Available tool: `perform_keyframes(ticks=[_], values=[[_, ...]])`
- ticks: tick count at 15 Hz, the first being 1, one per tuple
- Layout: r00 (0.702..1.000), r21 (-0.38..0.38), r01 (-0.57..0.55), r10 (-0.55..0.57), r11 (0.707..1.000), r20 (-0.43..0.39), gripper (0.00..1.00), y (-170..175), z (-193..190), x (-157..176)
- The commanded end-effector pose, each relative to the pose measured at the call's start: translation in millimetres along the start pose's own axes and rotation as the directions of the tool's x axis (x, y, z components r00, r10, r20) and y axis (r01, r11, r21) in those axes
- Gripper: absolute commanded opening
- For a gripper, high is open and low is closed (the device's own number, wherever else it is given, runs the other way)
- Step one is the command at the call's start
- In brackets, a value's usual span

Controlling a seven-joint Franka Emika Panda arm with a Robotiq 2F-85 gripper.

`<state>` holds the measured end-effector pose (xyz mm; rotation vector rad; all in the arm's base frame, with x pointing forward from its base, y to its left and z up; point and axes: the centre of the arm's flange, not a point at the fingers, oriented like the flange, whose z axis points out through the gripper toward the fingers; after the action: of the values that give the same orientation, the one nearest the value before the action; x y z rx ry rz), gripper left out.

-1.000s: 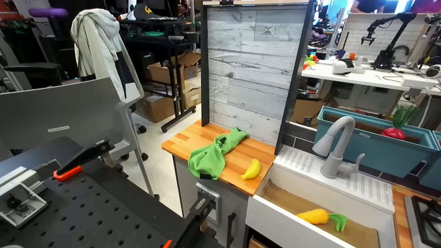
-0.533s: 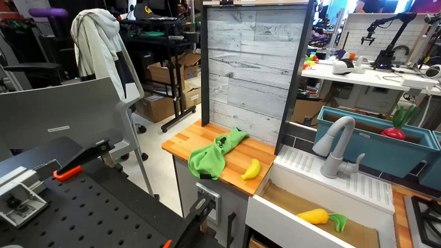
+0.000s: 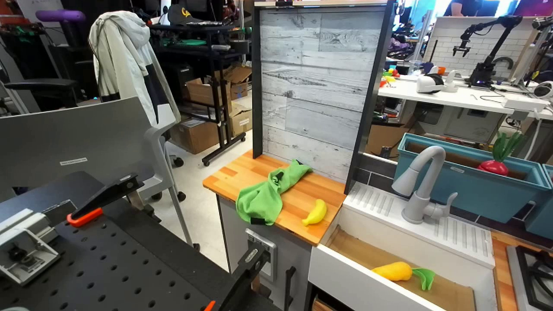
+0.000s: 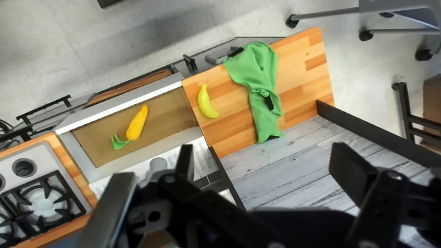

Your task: Pick up the banana plush toy from the table and put it on the cloth

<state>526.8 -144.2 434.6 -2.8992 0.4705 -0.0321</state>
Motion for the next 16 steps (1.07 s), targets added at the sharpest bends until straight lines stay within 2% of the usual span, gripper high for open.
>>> perform_keyframes(ticks=[1,7,16], values=[[0.998,-0.023,-0.03,0.029,0.999,-0.049,1.0,-11.9,58.2,40.0],[0.997,-0.069,-0.021,0.016,0.997,-0.069,1.0,-17.4,169.3,81.3],[0.999,-0.097,0.004,-0.008,0.995,-0.043,1.0,-5.3,321.5,112.0]])
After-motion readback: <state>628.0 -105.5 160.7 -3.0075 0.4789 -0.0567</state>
